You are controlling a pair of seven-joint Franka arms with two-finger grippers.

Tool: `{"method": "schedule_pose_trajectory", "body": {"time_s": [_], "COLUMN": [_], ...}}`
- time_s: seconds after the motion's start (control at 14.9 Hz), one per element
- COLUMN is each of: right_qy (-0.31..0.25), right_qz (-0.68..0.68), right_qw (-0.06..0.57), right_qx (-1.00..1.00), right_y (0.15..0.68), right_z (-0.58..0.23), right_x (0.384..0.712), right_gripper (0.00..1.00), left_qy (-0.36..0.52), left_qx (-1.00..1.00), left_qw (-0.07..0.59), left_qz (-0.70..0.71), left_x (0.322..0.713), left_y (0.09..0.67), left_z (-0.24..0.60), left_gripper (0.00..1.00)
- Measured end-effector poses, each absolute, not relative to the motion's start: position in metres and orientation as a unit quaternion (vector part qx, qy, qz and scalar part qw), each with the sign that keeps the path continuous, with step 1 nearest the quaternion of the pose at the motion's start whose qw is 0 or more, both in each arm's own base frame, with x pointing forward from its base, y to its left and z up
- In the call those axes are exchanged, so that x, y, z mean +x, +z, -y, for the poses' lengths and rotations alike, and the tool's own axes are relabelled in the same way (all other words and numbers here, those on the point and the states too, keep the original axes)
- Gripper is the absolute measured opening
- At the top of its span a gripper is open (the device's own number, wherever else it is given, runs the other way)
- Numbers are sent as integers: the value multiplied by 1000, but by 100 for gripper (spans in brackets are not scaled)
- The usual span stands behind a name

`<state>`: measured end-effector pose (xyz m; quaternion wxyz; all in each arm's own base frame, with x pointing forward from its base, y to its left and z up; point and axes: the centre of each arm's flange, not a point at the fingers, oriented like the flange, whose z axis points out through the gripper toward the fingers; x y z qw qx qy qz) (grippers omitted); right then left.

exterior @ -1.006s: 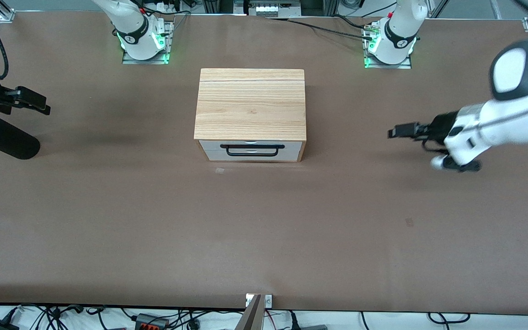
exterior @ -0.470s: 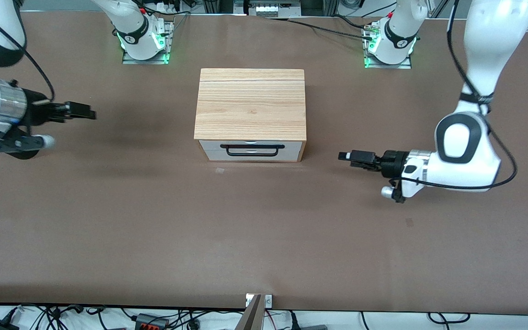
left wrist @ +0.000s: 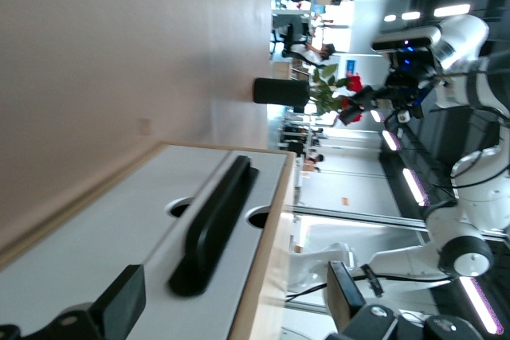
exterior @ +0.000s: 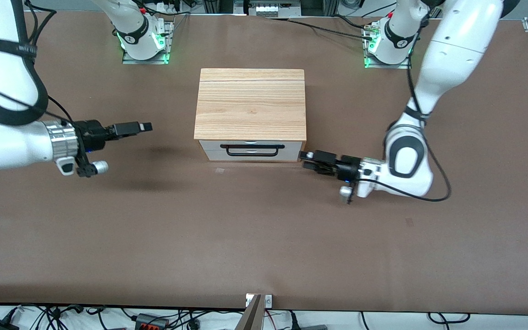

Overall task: Pull top drawer with both arms simultaneously
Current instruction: 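Move the left gripper toward the handle while the right gripper approaches too, then close both grippers on the black drawer handle from either end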

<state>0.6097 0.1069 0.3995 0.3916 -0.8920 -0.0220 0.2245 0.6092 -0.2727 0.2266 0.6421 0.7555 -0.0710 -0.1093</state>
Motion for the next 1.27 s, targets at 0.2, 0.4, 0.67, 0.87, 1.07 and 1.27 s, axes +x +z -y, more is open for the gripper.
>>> {"method": "schedule_pose_trajectory", "body": {"time_s": [0.2,0.4,0.67,0.87,1.07,1.27], "right_qy": [183,163,149,152,156,148], "right_qz": [25,35,29,21,16,25], "right_qw": [454,516,591,613,622,629], "right_qx": [-871,-840,-792,-775,-767,-763], "right_y": [364,323,264,236,225,214], "right_z": [-145,-184,-204,-220,-234,-241], "right_x": [612,604,591,578,574,570], "right_gripper": [100,100,100,100,93,79], "left_qy": [-124,-98,-82,-82,-84,-88], "left_qx": [739,719,701,698,695,694], "left_qw": [659,686,707,710,713,714], "left_qz": [61,52,41,39,36,34], "left_x": [594,591,581,580,578,574], "left_y": [212,188,159,159,159,156], "left_z": [308,313,325,327,329,331], "left_gripper": [100,100,94,79,60,51]}}
